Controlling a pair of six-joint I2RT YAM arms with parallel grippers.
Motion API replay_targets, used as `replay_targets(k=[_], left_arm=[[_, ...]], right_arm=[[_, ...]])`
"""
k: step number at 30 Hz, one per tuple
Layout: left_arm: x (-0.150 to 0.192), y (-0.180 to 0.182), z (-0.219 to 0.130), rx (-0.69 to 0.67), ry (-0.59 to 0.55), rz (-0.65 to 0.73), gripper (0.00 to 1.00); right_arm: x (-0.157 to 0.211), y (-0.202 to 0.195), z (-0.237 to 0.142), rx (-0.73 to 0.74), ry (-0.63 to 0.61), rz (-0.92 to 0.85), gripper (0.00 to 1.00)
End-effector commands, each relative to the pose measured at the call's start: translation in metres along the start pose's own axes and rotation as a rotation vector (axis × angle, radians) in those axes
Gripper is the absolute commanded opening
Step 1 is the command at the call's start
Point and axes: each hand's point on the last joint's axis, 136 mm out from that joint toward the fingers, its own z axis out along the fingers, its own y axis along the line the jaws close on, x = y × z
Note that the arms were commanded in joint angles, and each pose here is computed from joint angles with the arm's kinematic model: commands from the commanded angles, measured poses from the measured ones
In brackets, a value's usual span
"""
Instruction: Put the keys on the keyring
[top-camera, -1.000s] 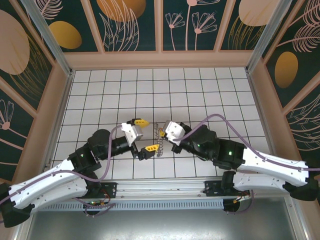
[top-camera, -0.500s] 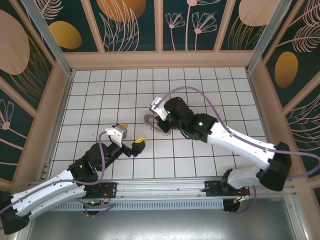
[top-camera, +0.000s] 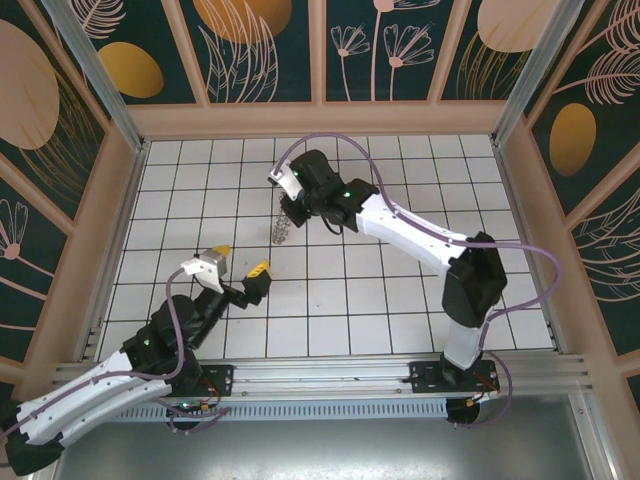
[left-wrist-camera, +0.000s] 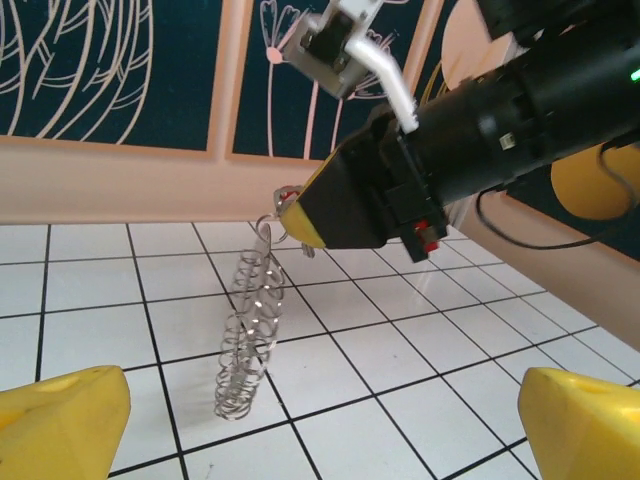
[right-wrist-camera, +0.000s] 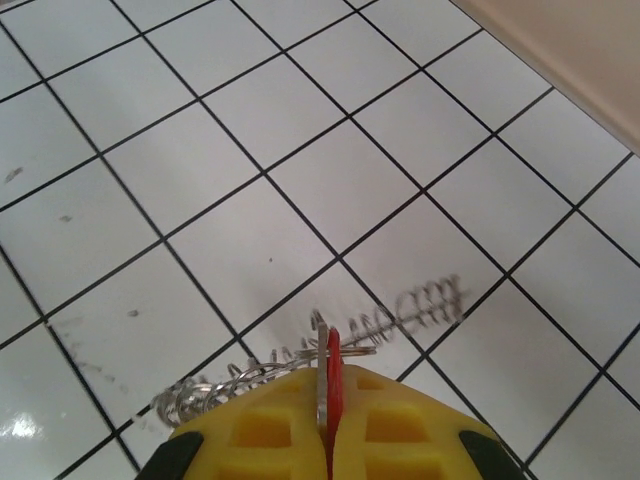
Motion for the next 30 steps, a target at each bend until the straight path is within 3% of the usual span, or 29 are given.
replay_targets(k=[1,13,21,30], left_arm=[[0.005,0.011,-0.005,-0.044,0.008,-0.021,0.99],[0.017,0.013,0.0,-0.056,0.032,-0.002,0.99],[0.013,0.011,0.001,-0.05,0.012,0.044,0.99],[0.024,-0.001,0.016,-0.025,0.074,0.078,0.99]], right_arm=[[-0.018,-0.006,0.002,-0.033,-0.061,0.014,0.0],[0.004,-0.021,0.023,-0.047,-0.039,0.074,0.0],[0.06,0.0,0.007,-0.089,-0.01,0.178,0.0],[0.13,0.051,-0.023,-0.217,0.023,0.291,0.0]])
